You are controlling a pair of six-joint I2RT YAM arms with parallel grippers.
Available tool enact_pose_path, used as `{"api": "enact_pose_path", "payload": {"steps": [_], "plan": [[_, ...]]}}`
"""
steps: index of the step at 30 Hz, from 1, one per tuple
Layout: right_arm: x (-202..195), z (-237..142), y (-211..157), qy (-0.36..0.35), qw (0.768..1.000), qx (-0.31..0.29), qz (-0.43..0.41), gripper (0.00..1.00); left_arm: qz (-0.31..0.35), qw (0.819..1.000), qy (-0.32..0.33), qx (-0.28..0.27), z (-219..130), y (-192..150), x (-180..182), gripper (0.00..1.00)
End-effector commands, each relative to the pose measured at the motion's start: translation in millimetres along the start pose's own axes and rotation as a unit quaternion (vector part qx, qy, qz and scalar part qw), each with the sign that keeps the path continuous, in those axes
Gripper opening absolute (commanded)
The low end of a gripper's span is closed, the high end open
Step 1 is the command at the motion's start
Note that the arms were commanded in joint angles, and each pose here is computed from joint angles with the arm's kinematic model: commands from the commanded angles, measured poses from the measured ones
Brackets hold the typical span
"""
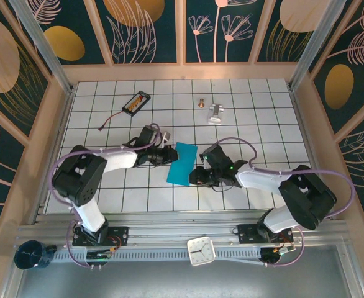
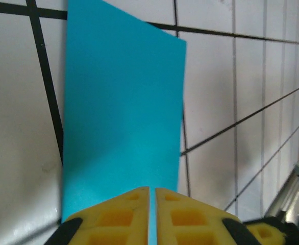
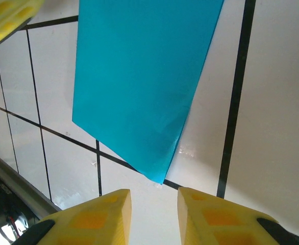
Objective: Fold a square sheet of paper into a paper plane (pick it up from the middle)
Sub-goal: Move the square sheet of paper to the bottom-center of the table, then fold the triangle at the bottom-center of the table.
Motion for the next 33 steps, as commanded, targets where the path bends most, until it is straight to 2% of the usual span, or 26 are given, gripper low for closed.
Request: {"api": "enact_pose_path", "payload": {"steps": [1, 9, 16, 20, 33], "plan": [[2.8, -1.3, 4.2, -0.001, 0.999, -0.042, 0.026, 0.31, 0.02, 0.999, 0.017, 0.018, 12.0, -0.1, 9.7, 0.07], [10.5, 11.0, 10.5, 0.03, 0.999, -0.023, 0.005, 0.31, -0.027, 0.999, 0.046, 0.005, 7.6, -20.1, 37.4, 0.0], [5.4, 9.4, 9.0, 0.026, 1.0, -0.005, 0.001, 0.31, -0.065, 0.997, 0.03, -0.015, -6.3, -46.4, 38.1, 0.01], [6.2, 9.1, -2.8, 0.045, 0.999, 0.001, 0.026, 0.31, -0.08, 0.995, 0.041, -0.038, -8.6, -49.2, 45.9, 0.01], [8.6, 22.2, -31.0, 0.035, 0.996, 0.018, 0.074, 0.31, -0.089, 0.994, 0.056, -0.03, -3.0, -54.9, 59.9, 0.0]]}}
Point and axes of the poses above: each hand's point on the last joint's axis, 136 mm out from that joint toward the fingers, its own z axis out along the fingers, its own x axis along the line the jaws close on, y = z × x, the point moved 8 cm from there along -z, back along the fingers, and after that the axes turned 11 degrees about -z, right-handed, at the moved point
